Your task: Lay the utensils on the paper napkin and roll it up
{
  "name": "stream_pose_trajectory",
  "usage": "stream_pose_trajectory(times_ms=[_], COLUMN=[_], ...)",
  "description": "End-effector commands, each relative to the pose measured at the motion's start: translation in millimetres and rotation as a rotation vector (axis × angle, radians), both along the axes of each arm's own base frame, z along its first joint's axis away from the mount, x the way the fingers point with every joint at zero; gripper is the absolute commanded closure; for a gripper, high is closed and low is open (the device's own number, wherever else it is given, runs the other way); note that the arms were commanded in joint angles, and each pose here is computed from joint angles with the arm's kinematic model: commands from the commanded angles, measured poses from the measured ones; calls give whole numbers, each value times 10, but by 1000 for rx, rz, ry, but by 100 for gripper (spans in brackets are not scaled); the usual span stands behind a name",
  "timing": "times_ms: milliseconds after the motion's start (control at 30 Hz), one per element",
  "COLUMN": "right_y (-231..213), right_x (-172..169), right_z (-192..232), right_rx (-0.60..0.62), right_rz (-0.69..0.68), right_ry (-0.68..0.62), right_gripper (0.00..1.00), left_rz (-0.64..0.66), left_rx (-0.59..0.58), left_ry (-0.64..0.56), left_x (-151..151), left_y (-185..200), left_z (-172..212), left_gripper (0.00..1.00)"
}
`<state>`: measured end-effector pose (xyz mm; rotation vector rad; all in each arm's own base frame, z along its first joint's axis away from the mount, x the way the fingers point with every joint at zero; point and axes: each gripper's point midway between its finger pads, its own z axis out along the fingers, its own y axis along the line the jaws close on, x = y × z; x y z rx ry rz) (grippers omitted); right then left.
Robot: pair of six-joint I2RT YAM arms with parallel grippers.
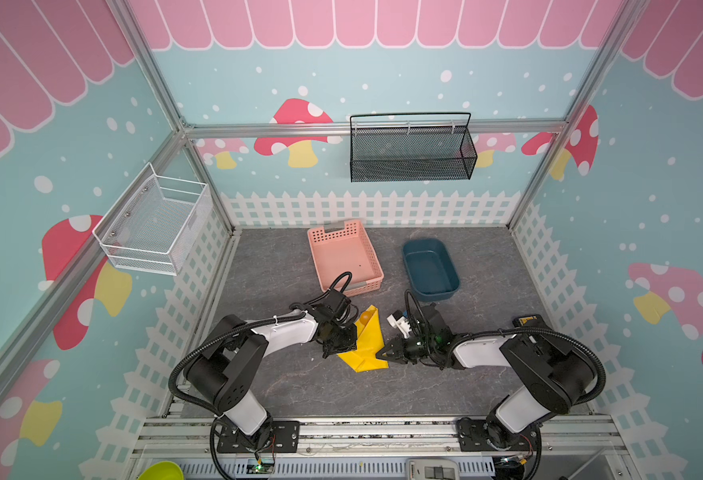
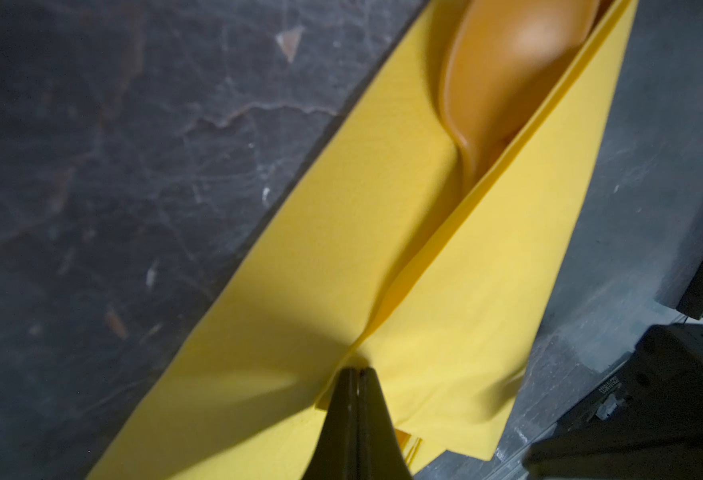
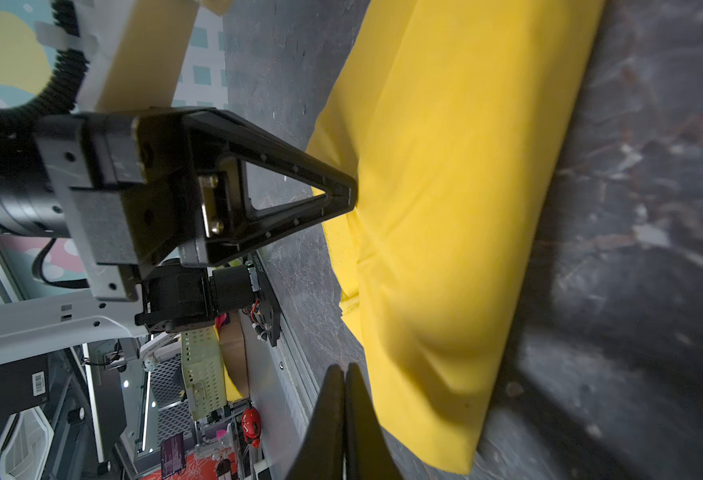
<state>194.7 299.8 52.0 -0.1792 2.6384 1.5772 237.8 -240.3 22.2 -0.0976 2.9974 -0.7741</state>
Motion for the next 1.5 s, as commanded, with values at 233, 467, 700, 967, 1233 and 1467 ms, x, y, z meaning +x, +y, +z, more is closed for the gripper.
stream_pose_trajectory(times_ms=[233,467,700,967,1233,1467], right_y=[-24,-42,25,15,-131,-193], right_x=[-22,-28,-42,-82,-127,-134], right_z=[-129,-136,-29,-151,-414,-483], right_rx=[-19,-17,54,47,-39,-62], right_rz=[5,-8,16,19,-47,-83], right_ry=[8,9,2,37,82,92], right_gripper=[94,94,94,94,97,99], left_rz=[-24,-28,-34,-35,-37,-41], left_rx=[-6,-9,-6,-6,-5,-19], left_ry=[-4,-5,2,4,-4,-28], left_x=[39,55,56,62,88,123], left_y=[-89,-119,-139,-146,-154,-188], left_z=[22,30,2,-6,36,146], left_gripper=[97,97,97,97,97,96])
